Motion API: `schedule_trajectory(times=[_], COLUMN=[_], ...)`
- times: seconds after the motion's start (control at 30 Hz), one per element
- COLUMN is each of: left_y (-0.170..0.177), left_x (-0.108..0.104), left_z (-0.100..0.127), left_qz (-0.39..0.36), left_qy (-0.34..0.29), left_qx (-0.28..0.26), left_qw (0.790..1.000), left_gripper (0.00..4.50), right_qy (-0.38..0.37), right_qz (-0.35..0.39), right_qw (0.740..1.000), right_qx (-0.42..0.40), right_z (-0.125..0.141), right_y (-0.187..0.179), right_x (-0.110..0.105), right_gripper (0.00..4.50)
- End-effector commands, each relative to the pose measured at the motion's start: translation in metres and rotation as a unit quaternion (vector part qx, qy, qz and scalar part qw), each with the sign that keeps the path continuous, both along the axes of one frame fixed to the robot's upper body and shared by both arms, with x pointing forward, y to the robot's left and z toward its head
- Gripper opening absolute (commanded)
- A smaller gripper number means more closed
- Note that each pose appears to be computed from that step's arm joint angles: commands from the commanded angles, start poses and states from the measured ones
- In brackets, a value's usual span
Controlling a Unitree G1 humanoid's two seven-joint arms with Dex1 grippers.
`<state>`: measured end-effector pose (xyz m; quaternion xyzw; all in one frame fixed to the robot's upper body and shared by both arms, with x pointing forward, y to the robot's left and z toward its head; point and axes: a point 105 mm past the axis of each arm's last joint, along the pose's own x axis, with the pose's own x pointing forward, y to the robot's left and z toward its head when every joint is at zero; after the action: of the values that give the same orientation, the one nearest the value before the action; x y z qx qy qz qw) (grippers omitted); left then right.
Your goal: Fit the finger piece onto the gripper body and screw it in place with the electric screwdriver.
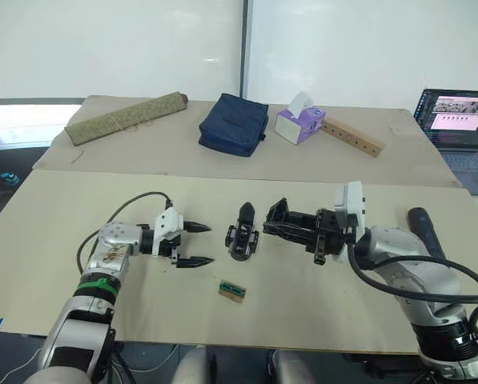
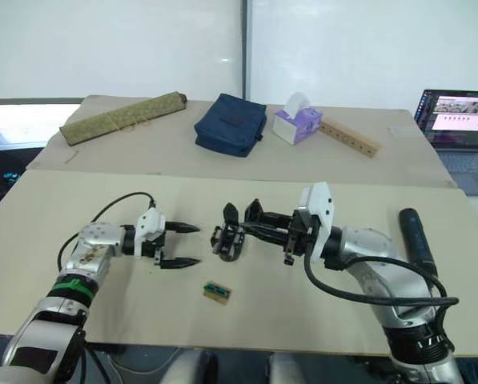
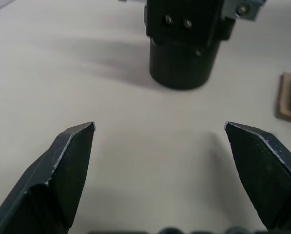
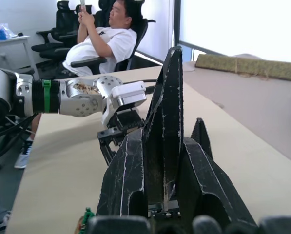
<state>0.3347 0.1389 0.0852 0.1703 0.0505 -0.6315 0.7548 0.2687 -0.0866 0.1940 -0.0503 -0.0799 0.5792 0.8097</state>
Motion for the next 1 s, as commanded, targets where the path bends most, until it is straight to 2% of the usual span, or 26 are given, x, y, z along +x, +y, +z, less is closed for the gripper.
schedule_trajectory(times=[0.03, 0.27, 0.47, 0.73, 0.77, 0.8, 0.9, 0.93, 1.0], left_y=[-0.013, -0.039, -0.055, -0.059, -0.058, -0.057, -0.055, -0.055, -0.056], left_x=[0.003, 0.003, 0.001, -0.001, -0.002, -0.002, 0.0, 0.001, 0.001], left_z=[0.002, -0.003, -0.006, -0.014, -0.016, -0.018, -0.021, -0.022, -0.022], left_qz=[-0.013, -0.043, -0.068, -0.077, -0.078, -0.079, -0.07, -0.066, -0.064], left_qy=[-0.013, -0.006, 0.005, 0.015, 0.017, 0.02, 0.022, 0.022, 0.022], left_qx=[0.003, 0.0, -0.004, 0.018, 0.023, 0.029, 0.039, 0.04, 0.04], left_qw=[1.0, 0.999, 0.998, 0.997, 0.996, 0.996, 0.997, 0.997, 0.997], left_gripper=[4.5, 4.5, 4.5, 4.5, 3.99, 3.76, 2.42, 2.27, 2.28], right_qy=[-0.034, -0.019, -0.015, -0.013, -0.013, -0.014, -0.015, -0.015, -0.016], right_qz=[0.019, 0.043, 0.039, 0.049, 0.05, 0.05, 0.054, 0.055, 0.059], right_qw=[0.999, 0.999, 0.999, 0.999, 0.999, 0.999, 0.998, 0.998, 0.998], right_qx=[0.008, 0.003, -0.001, -0.008, -0.008, -0.008, -0.01, -0.012, -0.019], right_z=[0.009, 0.002, 0.0, -0.003, -0.003, -0.003, -0.005, -0.006, -0.008], right_y=[0.007, 0.015, 0.018, 0.026, 0.027, 0.029, 0.033, 0.034, 0.036], right_x=[-0.006, -0.014, -0.012, -0.012, -0.011, -0.011, -0.009, -0.008, -0.006], right_gripper=[0.41, 0.41, 0.41, 0.41, 0.41, 0.41, 0.41, 0.41, 0.41])
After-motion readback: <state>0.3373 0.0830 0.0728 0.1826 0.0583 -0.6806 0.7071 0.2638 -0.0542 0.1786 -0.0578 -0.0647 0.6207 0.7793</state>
